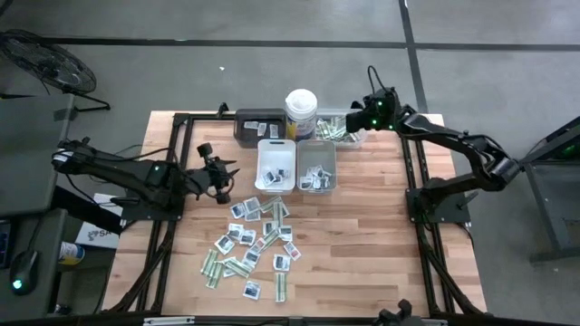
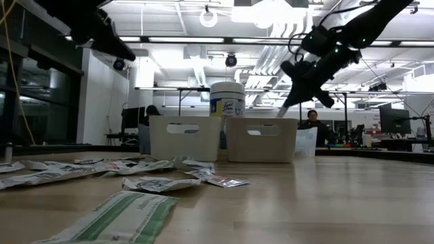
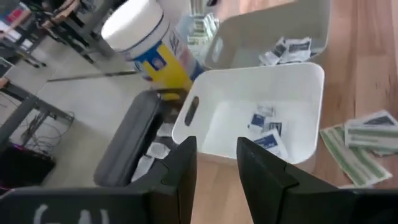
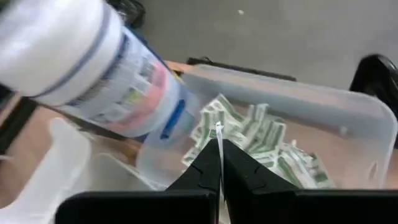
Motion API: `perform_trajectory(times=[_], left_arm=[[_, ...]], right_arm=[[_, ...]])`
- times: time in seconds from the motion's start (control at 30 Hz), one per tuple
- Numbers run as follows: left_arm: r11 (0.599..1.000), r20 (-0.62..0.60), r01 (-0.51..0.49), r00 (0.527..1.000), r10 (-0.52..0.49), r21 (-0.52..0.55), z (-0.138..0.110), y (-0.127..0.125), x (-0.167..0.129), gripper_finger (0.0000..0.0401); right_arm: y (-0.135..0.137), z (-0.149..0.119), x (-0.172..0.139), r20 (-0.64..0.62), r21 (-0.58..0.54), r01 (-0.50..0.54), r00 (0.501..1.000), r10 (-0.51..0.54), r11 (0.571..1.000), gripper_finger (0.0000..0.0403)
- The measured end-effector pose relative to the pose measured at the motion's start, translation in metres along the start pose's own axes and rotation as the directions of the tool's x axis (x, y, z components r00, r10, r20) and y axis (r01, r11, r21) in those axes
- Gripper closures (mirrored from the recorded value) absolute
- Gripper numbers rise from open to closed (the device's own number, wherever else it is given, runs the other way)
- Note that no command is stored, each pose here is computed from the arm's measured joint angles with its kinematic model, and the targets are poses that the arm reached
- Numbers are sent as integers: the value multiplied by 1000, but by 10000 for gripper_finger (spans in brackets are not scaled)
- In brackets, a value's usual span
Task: Pick & Place First Aid Supplies
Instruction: Put the band aid into the transparent bin
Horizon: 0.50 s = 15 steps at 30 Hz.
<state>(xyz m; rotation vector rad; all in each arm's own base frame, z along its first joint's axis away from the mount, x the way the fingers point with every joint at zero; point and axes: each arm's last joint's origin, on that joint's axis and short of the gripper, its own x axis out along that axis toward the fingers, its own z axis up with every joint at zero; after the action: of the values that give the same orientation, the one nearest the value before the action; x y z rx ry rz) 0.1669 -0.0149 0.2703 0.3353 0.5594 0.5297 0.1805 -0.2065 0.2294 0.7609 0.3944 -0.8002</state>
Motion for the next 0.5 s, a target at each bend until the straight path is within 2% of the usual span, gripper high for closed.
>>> perform_trajectory(times=[0.2,0.5], left_arm=[[999,20,-1,1000,2,-52,-15,-3,3,291],[998,17,5,1000,-4,-68,-16,-4,4,291]], right_arm=[[-7,-9,22,-65,58,42,997,-38,997,403],[-17,-16,44,-102,147,59,994,-44,987,403]])
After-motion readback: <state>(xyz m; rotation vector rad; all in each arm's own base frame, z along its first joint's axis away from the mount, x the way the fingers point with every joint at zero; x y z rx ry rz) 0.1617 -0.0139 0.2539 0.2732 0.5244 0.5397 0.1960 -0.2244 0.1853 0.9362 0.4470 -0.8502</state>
